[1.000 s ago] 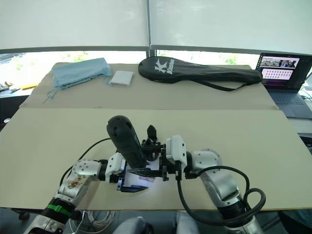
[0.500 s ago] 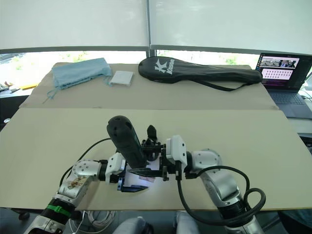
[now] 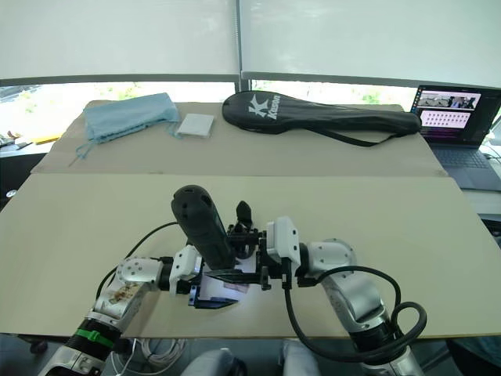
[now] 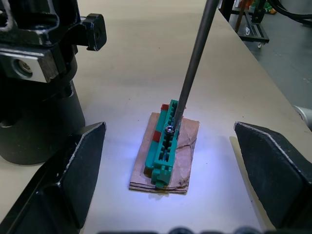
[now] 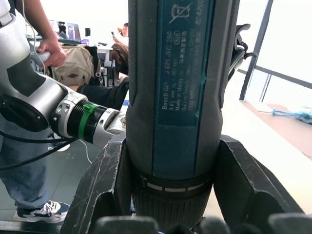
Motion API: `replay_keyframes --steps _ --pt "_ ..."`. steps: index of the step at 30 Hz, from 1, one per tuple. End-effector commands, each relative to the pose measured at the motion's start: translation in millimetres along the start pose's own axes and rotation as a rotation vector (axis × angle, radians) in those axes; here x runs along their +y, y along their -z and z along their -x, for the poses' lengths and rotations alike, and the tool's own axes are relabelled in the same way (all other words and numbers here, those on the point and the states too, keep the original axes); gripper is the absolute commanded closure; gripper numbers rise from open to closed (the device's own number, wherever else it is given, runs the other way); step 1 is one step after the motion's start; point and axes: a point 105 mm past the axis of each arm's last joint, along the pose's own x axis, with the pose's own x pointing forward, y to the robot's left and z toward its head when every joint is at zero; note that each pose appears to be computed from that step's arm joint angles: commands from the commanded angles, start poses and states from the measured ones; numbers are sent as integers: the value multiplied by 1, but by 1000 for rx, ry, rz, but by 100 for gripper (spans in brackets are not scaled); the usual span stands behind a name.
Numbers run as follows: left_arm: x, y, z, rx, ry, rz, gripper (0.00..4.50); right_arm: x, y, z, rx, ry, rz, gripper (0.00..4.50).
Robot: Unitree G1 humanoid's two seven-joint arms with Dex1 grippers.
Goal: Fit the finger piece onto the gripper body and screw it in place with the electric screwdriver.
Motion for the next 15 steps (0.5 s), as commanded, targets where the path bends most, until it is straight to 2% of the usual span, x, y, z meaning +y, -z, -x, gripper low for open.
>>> replay_keyframes --steps 1,15 --pt "-12 13 -10 25 45 56 6 -2 -18 0 -49 5 78 258" --pt "-13 14 -10 27 43 61 6 -2 -19 1 -51 5 72 258"
